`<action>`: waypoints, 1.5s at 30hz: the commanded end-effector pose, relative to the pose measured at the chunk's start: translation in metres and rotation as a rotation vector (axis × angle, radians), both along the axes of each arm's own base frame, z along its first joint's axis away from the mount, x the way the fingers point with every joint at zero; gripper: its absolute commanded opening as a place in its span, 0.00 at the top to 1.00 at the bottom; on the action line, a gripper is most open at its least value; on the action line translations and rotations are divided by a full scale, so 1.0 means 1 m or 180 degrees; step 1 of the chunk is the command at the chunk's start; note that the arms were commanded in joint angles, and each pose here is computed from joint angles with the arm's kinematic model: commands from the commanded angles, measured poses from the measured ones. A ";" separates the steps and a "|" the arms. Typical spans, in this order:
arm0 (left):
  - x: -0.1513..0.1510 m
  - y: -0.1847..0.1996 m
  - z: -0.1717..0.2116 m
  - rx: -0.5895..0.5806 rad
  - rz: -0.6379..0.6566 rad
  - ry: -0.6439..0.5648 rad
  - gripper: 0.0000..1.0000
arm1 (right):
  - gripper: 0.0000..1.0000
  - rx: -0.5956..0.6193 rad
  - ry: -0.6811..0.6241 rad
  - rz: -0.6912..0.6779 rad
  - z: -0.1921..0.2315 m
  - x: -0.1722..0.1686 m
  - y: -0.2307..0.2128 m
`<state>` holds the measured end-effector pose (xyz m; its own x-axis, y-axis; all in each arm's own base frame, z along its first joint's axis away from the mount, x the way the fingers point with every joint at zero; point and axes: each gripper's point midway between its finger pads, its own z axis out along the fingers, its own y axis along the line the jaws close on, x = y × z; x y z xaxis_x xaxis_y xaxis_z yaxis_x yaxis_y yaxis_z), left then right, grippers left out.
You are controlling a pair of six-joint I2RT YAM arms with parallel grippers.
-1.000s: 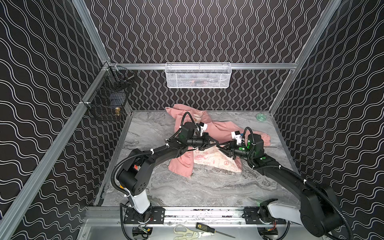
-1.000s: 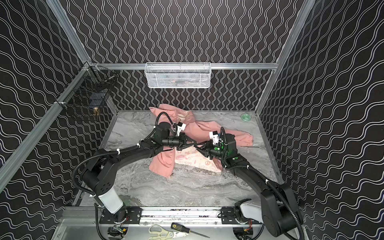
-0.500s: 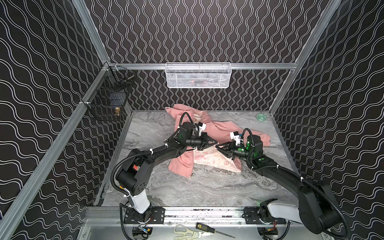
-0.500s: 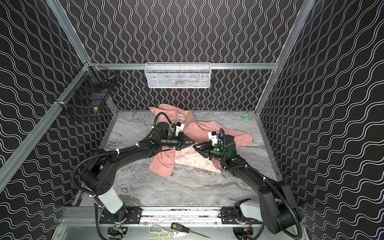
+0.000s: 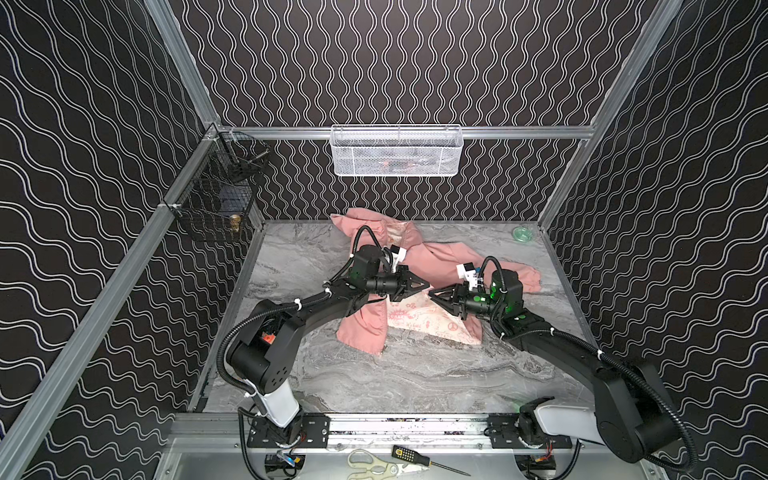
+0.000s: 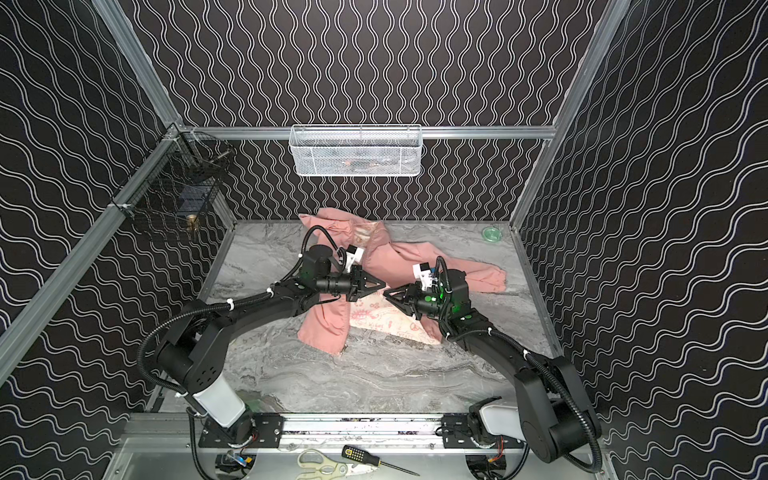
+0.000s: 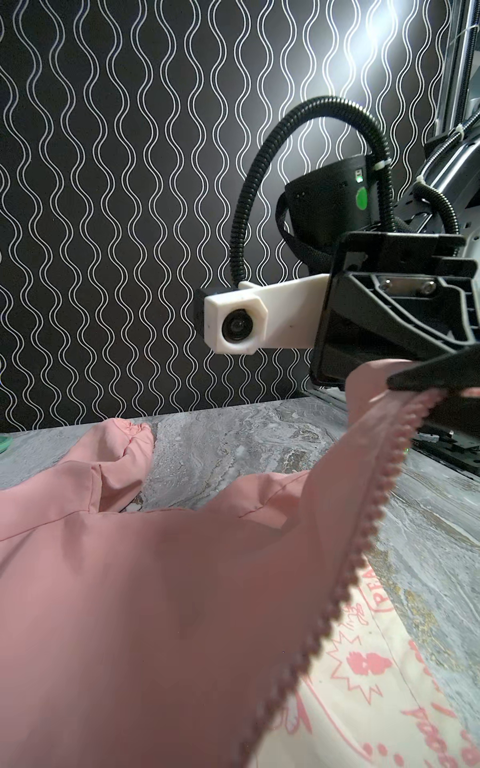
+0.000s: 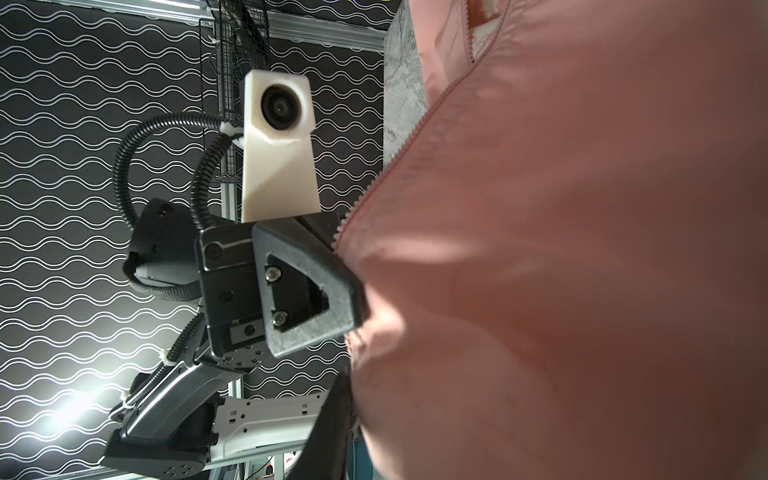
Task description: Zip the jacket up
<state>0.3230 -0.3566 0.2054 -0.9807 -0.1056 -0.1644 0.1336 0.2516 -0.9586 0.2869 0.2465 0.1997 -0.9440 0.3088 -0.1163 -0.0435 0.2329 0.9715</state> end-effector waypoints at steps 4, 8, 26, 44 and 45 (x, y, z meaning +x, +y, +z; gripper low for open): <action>-0.003 0.000 0.009 -0.0099 -0.0071 -0.0078 1.00 | 0.80 0.0068 -0.0121 0.0042 0.010 0.004 0.006; -0.003 -0.001 0.010 -0.0112 -0.0084 -0.0070 1.00 | 0.80 0.0066 -0.0126 0.0067 0.011 0.005 0.009; -0.001 0.001 0.009 -0.0106 -0.0064 -0.0073 1.00 | 0.86 0.0100 -0.0146 0.0125 0.011 0.006 0.013; 0.000 0.003 0.006 -0.0135 -0.0036 -0.0046 1.00 | 0.89 0.0149 -0.0126 0.0183 0.011 0.003 0.015; -0.001 0.004 0.006 -0.0131 -0.0040 -0.0042 1.00 | 0.90 0.0148 -0.0129 0.0187 0.011 0.003 0.016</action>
